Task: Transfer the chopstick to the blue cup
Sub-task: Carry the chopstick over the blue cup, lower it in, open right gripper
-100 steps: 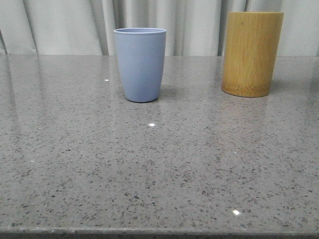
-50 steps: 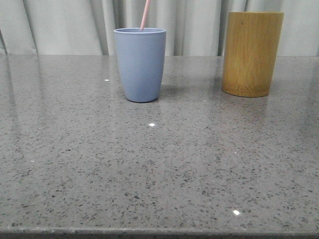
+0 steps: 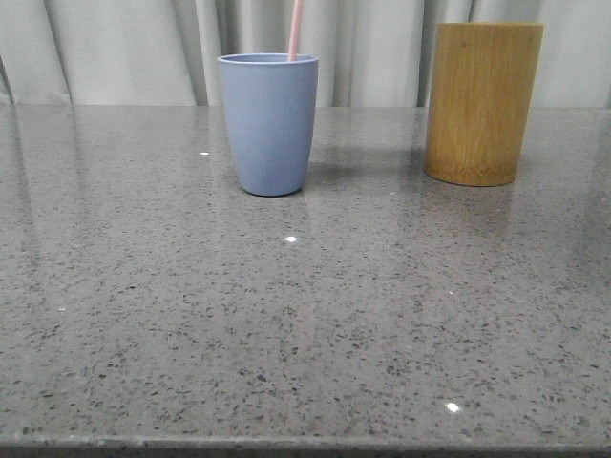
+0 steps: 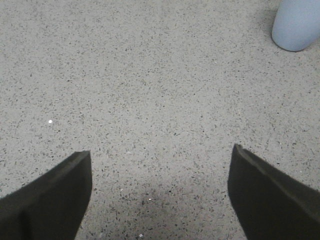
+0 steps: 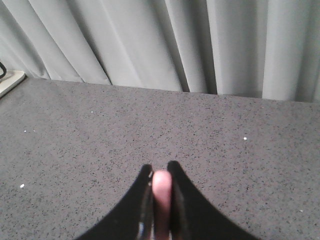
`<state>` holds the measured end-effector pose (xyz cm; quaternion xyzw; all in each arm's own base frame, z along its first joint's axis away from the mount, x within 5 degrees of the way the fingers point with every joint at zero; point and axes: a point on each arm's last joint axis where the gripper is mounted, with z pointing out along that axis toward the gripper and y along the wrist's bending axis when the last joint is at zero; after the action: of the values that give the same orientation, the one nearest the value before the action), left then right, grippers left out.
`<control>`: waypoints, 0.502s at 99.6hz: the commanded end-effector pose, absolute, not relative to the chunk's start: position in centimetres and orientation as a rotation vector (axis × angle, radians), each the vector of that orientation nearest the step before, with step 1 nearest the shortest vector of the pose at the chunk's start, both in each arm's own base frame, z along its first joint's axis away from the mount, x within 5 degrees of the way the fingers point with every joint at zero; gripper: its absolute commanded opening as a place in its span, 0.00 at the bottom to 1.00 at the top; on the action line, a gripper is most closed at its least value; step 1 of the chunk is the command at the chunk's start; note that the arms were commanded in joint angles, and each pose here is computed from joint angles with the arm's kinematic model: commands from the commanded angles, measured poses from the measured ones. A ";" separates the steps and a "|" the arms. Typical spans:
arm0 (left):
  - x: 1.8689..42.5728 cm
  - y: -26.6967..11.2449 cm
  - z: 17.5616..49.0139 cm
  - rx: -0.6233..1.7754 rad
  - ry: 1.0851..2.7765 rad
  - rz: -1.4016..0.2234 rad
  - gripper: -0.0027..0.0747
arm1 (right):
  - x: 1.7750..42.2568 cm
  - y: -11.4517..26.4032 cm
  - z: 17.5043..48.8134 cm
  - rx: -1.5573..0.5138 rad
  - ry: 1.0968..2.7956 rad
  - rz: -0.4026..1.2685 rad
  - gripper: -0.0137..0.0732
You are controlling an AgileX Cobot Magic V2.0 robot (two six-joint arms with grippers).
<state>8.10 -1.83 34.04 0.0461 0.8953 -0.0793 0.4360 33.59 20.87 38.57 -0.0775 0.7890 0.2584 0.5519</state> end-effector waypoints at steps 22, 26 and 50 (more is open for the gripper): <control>8.4 -1.9 35.2 0.095 2.150 -0.223 0.73 | 32.6 20.3 42.1 -0.148 1.730 0.692 0.75; 8.4 -1.9 35.2 0.095 2.150 -0.223 0.73 | 32.4 20.2 42.3 -0.150 1.725 0.690 0.74; 8.4 -1.9 35.2 0.095 2.150 -0.223 0.73 | 29.4 17.3 45.5 -0.188 1.730 0.571 0.74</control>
<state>8.10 -1.84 34.04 0.0460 0.8953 -0.0802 0.4359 31.84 19.65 40.50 -0.0748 0.7947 0.2514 0.5475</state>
